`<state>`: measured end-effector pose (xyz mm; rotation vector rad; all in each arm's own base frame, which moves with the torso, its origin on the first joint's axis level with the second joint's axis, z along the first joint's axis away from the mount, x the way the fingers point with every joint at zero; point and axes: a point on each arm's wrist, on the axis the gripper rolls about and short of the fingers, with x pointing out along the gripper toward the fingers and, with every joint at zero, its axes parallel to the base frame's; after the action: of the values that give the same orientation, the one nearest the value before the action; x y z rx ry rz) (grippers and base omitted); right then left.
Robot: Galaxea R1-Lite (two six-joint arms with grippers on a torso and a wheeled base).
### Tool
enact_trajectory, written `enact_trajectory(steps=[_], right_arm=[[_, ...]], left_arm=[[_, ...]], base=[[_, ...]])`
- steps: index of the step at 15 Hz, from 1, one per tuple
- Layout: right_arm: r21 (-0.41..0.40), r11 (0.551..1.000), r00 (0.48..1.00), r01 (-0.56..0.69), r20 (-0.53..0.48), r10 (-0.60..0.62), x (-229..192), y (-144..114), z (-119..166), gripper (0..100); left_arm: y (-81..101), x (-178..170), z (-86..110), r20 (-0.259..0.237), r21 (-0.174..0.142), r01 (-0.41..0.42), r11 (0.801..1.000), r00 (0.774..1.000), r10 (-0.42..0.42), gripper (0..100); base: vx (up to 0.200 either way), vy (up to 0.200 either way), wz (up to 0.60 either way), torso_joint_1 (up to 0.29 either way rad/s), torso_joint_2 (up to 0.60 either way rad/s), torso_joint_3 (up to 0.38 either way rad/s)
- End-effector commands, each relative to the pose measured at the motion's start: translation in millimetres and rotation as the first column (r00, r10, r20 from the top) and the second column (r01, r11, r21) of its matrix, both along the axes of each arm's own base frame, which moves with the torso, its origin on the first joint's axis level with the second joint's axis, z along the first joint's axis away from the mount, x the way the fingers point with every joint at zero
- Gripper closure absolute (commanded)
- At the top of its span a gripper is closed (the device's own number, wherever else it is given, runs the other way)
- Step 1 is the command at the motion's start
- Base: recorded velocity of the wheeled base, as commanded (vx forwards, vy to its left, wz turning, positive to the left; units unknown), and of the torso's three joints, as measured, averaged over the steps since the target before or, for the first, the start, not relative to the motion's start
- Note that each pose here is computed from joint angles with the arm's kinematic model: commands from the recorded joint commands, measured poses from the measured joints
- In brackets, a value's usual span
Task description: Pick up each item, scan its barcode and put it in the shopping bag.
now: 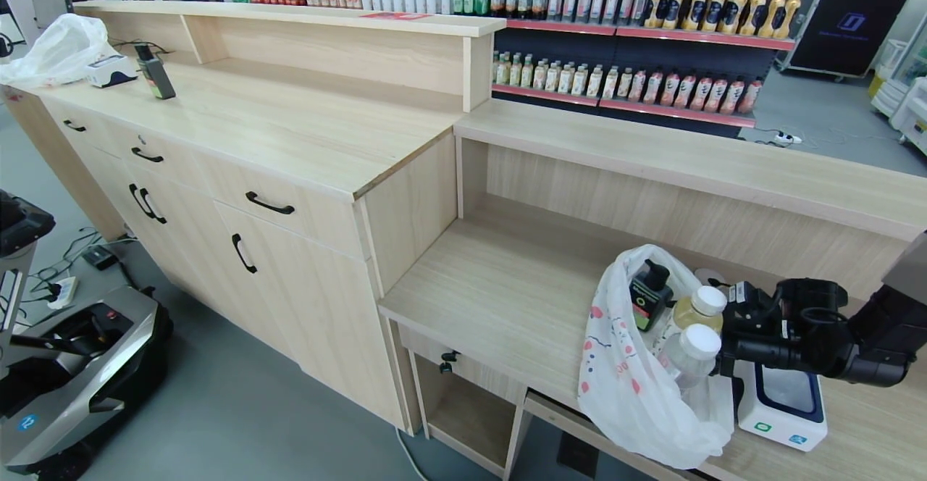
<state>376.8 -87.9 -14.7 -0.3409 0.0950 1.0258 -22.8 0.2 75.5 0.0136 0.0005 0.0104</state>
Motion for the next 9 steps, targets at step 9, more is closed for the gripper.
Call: enact_trajectory(steps=[9], right_arm=[[-0.008, 1.000, 0.999, 0.028, 0.037, -0.027, -3, -10, 20, 0]], left_arm=[[0.0, 0, 0.0, 0.000, 0.000, 0.000, 1.000, 1.000, 0.000, 100]], base=[[0.000, 0.000, 0.00, 0.000, 0.00, 0.000]])
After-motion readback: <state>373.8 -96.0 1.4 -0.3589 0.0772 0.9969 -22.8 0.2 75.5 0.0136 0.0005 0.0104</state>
